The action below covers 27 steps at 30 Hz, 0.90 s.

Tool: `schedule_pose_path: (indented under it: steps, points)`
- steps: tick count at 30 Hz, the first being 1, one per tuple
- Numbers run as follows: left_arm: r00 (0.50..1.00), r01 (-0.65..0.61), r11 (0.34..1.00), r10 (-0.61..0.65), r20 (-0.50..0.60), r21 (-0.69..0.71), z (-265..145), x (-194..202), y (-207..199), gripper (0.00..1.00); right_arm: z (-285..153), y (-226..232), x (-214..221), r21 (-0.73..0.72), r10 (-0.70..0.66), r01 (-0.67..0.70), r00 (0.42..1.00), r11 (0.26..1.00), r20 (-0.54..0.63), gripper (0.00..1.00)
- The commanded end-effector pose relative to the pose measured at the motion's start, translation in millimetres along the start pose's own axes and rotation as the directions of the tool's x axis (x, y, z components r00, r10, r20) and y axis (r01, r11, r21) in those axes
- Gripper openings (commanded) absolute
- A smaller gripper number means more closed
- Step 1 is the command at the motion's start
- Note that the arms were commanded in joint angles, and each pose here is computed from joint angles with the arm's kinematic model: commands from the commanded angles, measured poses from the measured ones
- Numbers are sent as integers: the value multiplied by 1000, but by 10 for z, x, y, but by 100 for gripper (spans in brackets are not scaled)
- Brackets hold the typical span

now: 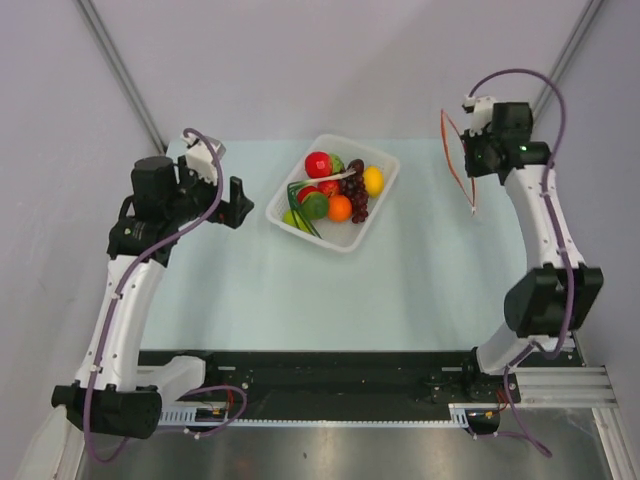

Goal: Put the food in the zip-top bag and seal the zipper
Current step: Pick up the zipper food storage bag at the center of the board, then open the zipper of the food storage bag.

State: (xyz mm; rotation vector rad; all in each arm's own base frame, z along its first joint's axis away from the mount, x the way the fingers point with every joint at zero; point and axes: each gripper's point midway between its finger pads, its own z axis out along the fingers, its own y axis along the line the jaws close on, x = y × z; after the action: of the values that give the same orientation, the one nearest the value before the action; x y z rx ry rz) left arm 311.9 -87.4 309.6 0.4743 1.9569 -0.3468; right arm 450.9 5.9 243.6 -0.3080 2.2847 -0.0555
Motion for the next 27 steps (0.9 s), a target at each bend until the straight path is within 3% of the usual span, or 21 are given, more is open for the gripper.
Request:
schedule_pose_path:
  steps: [1,8,11,14,15,17,18,20,21,24,27]
  points:
    - [995,-63,989,52,90,131,30,-394,-398,98,-677,391,-10,-204,27,-20,999,979,28,0]
    - [954,-265,925,210,214,273,46,-565,-1036,99,-1270,783,143,-374,71,-53,997,926,35,0]
    - [896,-430,833,345,282,348,5,-546,-1428,100,-1394,1079,314,-480,75,-66,997,875,0,0]
    - [793,-607,666,468,390,435,-117,-478,-1872,100,-1491,1453,456,-589,26,-36,999,807,-24,0]
    - [732,-680,594,521,439,430,-137,-464,-1966,100,-1487,1551,537,-623,17,-43,999,781,-48,0]
    - [669,-742,480,562,485,467,-187,-355,-2256,98,-1597,1706,564,-699,22,-55,998,713,-56,0]
    - [600,-797,400,602,527,451,-219,-308,-2411,97,-1624,1741,598,-718,22,-67,997,693,-72,0]
    - [539,-835,322,640,547,446,-177,-206,-2553,96,-1711,1818,616,-758,21,-73,997,648,-78,0]
    - [471,-872,251,661,583,420,-198,-160,-2672,95,-1745,1844,642,-772,11,-72,996,631,-84,0]
    - [348,-922,126,681,644,365,-159,-33,-2927,93,-1852,1913,668,-804,7,-79,996,590,-93,0]
    - [248,-950,30,680,690,312,-103,39,-3176,87,-1959,1978,688,-830,-7,-66,996,554,-84,0]
